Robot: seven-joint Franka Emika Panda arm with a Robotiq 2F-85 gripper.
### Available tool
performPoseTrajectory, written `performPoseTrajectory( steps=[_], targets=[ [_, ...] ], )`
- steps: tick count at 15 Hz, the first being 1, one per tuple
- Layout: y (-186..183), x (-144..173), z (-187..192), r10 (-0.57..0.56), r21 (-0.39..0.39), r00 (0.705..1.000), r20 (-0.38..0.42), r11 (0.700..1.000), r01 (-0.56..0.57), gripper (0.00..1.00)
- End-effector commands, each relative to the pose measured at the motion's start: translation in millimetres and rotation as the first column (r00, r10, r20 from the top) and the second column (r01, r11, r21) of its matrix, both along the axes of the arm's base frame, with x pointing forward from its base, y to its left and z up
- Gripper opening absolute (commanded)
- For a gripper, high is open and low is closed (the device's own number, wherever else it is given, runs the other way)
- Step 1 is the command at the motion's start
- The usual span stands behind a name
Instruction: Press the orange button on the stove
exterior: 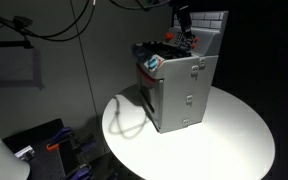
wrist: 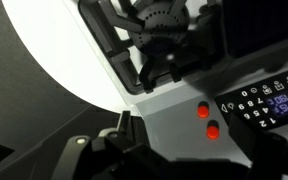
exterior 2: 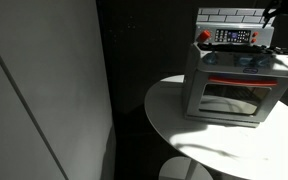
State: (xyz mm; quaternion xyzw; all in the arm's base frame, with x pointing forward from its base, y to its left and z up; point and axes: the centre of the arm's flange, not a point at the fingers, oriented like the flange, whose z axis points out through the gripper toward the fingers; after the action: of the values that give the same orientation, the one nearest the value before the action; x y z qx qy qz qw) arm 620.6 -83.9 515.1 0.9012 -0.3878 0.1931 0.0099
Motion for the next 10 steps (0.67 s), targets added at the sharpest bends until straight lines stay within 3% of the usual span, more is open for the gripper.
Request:
performPoseTrajectory(
  steps=[1,10],
  targets=[
    [-6.3,2.0,-4.9,-0.009,-0.006,1.000,0.000,1.000,0.009,1.00],
    [-16.4,9.9,-19.2,-0.022,-0.003,1.000,0.003,1.000,0.022,1.00]
  ],
)
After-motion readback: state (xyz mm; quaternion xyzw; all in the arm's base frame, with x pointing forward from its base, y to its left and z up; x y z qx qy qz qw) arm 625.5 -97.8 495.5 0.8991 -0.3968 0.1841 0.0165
